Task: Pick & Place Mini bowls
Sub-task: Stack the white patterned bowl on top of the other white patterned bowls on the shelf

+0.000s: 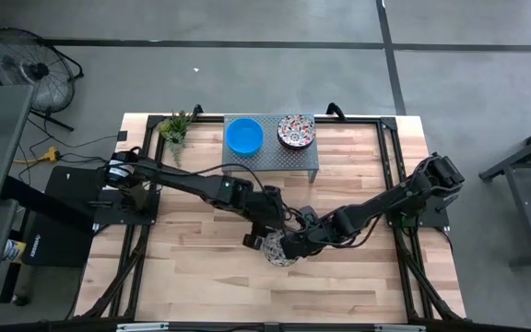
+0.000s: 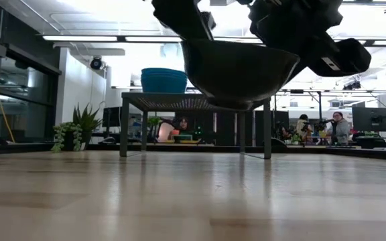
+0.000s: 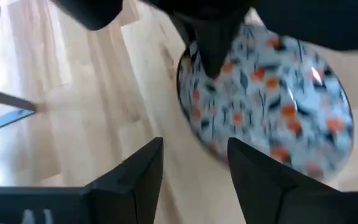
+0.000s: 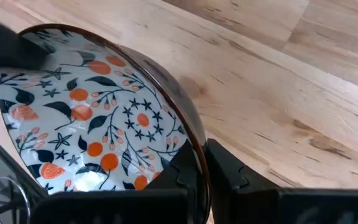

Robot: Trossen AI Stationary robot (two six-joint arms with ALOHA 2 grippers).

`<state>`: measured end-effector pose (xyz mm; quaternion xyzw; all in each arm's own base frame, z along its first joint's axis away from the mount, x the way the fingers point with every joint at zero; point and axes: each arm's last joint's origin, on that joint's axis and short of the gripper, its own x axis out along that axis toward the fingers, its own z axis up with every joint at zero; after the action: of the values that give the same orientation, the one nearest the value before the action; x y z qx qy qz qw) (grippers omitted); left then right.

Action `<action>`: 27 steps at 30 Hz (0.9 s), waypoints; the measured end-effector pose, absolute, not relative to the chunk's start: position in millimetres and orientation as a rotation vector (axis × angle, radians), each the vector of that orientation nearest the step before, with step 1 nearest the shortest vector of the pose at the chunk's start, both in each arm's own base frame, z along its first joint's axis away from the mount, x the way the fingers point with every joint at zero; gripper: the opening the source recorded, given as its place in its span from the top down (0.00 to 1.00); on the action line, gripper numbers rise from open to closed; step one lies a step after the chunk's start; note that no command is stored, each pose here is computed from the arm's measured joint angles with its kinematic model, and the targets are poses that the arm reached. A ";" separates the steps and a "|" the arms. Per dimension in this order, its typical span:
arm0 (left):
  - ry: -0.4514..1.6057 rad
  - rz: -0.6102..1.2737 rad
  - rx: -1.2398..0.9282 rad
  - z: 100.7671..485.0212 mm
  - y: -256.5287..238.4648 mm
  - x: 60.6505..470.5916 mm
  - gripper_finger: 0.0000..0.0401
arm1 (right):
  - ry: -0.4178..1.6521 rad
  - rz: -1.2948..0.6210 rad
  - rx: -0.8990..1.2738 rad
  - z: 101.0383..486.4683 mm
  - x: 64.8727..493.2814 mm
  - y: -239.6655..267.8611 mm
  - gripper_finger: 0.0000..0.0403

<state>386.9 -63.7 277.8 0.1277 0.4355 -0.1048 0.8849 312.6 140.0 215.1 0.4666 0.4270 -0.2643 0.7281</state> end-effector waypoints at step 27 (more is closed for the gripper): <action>1.156 -0.076 0.495 316.8 -46.3 313.5 0.57 | 1.025 -0.722 0.993 297.3 221.9 84.2 0.99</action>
<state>313.5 -46.3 316.8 0.2315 0.5405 -0.0353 0.8081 221.9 84.2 297.3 0.4452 0.4597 -0.3238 0.6969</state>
